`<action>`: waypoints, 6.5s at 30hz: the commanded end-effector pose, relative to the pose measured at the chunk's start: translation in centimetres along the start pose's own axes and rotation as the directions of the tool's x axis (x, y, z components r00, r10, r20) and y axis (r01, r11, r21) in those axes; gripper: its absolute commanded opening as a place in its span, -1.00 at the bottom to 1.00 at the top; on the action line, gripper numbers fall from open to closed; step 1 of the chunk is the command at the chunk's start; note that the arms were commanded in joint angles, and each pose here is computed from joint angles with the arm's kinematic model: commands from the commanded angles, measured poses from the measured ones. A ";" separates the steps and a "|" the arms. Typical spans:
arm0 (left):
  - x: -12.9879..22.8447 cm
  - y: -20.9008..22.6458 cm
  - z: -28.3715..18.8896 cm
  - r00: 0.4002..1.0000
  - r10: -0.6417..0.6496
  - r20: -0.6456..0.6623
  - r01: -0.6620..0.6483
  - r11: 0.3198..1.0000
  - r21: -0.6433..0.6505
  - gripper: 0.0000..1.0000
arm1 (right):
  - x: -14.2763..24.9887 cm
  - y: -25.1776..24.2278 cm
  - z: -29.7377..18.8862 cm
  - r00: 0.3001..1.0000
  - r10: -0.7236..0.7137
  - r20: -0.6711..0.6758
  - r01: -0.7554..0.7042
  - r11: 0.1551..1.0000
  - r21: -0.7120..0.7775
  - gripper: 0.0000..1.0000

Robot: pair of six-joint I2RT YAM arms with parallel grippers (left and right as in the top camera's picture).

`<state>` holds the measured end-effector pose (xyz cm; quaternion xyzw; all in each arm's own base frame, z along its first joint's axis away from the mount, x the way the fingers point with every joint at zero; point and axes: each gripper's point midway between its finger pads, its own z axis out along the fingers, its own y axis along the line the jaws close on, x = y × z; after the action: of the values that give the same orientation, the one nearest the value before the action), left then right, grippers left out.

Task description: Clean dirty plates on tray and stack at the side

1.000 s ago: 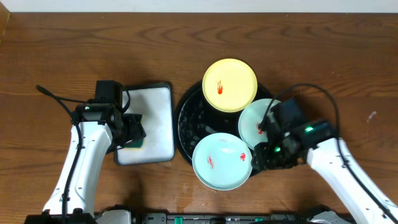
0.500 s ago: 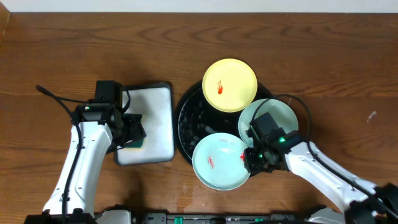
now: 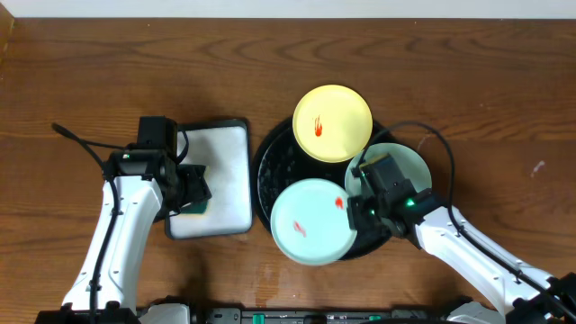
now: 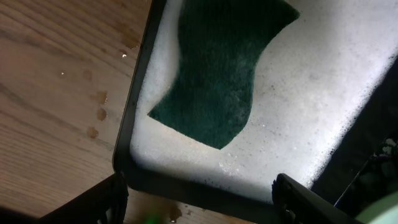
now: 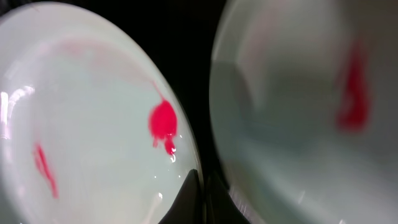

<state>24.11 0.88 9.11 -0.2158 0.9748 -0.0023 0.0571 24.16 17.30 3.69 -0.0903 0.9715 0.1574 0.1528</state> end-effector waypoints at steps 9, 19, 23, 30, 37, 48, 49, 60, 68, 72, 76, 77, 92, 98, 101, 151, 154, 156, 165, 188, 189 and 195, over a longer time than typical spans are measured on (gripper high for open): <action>0.3 0.4 0.3 1.000 -0.011 -0.007 0.011 1.000 -0.024 0.50 | -6.0 -0.1 0.1 0.932 -0.295 0.208 0.272 0.953 0.132 -0.98; 0.4 0.5 0.3 1.000 -0.012 -0.014 0.011 1.000 -0.028 0.51 | -5.0 2.1 0.8 0.926 -0.328 0.186 0.322 0.945 0.060 -0.58; 0.4 0.5 0.3 1.000 -0.011 -0.015 0.011 1.000 -0.028 0.52 | -4.9 2.7 0.1 0.942 -0.285 0.179 0.287 0.958 0.019 -0.38; 0.6 0.6 0.3 1.000 -0.011 -0.020 0.011 0.999 -0.031 0.52 | -1.7 3.4 -1.9 0.987 -0.159 0.026 0.161 0.985 -0.063 -0.32; 0.5 0.6 0.3 1.000 -0.011 -0.017 0.011 0.999 -0.030 0.62 | 3.6 1.5 -0.8 0.982 0.008 -0.190 -0.010 1.000 -0.009 -0.27; 0.3 0.5 0.3 1.000 -0.011 -0.010 0.011 1.000 -0.026 0.62 | 2.8 -0.1 3.7 0.985 0.015 -0.170 -0.007 0.999 0.050 -0.79; 0.3 0.5 0.3 1.000 -0.011 -0.010 0.011 1.000 -0.026 0.62 | 2.6 -0.6 3.7 0.987 0.018 -0.160 -0.007 0.997 0.071 -0.97; 0.0 0.6 0.3 1.000 -0.011 0.004 0.012 0.999 -0.033 0.63 | -2.6 -1.3 3.9 0.998 0.042 0.053 -0.046 0.995 0.085 -0.98; -1.0 2.2 2.6 0.997 -0.032 0.068 0.040 0.991 -0.126 0.60 | -1.7 -1.6 3.9 0.999 0.047 0.017 -0.048 0.994 0.098 -0.98; -1.1 1.7 5.4 0.997 -0.049 0.059 0.055 0.993 -0.106 0.55 | -1.7 -1.6 3.9 0.999 0.047 0.017 -0.049 0.994 0.098 -0.98; -1.4 -0.8 7.5 0.999 0.047 0.015 -0.047 0.999 0.005 0.37 | -1.7 -1.6 3.9 0.999 0.047 0.017 -0.049 0.994 0.098 -0.98; -1.6 -1.0 8.0 0.998 0.060 0.014 -0.060 0.998 0.010 0.34 | -1.7 -1.6 3.9 0.999 0.047 0.017 -0.048 0.994 0.098 -0.98; -0.9 -0.2 11.0 0.994 0.060 -0.096 -0.065 0.996 -0.058 -0.85 | -1.6 -1.7 3.9 0.999 0.047 0.012 -0.048 0.994 0.100 -0.98; -2.9 -1.2 6.1 0.998 0.065 -0.024 -0.066 0.997 -0.031 -0.85 | -1.1 -1.9 3.8 1.000 0.024 -0.010 -0.023 0.994 0.109 -0.98; -3.6 -2.7 3.2 0.996 0.085 0.025 -0.086 0.996 0.023 -0.85 | -0.8 -2.0 3.8 0.999 0.027 -0.024 -0.024 0.993 0.115 -0.98; 6.4 -16.7 10.1 0.979 0.087 -0.185 -0.087 0.996 0.006 -0.85 | 0.1 -2.4 3.7 0.998 0.035 -0.060 -0.026 0.991 0.131 -0.98; 7.2 -21.4 9.8 0.964 0.202 -0.174 -0.164 0.965 0.207 -0.85 | 0.2 -2.4 3.7 0.997 0.035 -0.063 -0.027 0.991 0.132 -0.98; 8.2 -22.9 9.7 0.956 0.237 -0.175 -0.187 0.947 0.260 -0.85 | 0.2 -2.4 3.7 0.997 0.035 -0.063 -0.026 0.991 0.132 -0.98; 14.1 -26.4 11.3 0.891 0.379 -0.250 -0.277 0.890 0.362 -0.85 | 0.3 -2.4 3.7 0.997 0.035 -0.066 -0.026 0.991 0.134 -0.98; 16.9 -24.5 8.3 0.809 0.468 -0.355 -0.321 0.859 0.400 -0.85 | 0.2 -2.5 3.7 0.998 0.035 -0.061 -0.026 0.990 0.136 -0.98; 16.4 -24.4 8.6 0.820 0.460 -0.340 -0.327 0.864 0.382 -0.85 | 0.2 -2.5 3.7 0.998 0.035 -0.061 -0.026 0.990 0.136 -0.98; 10.5 -22.1 10.2 0.911 0.338 -0.237 -0.279 0.927 0.251 -0.85 | 0.2 -2.5 3.7 0.997 0.035 -0.062 -0.026 0.990 0.136 -0.98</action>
<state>23.31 -27.84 0.69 -0.0051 0.9768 -0.1980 -0.0817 26.18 16.86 0.41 -0.0615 0.9830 0.1048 0.1379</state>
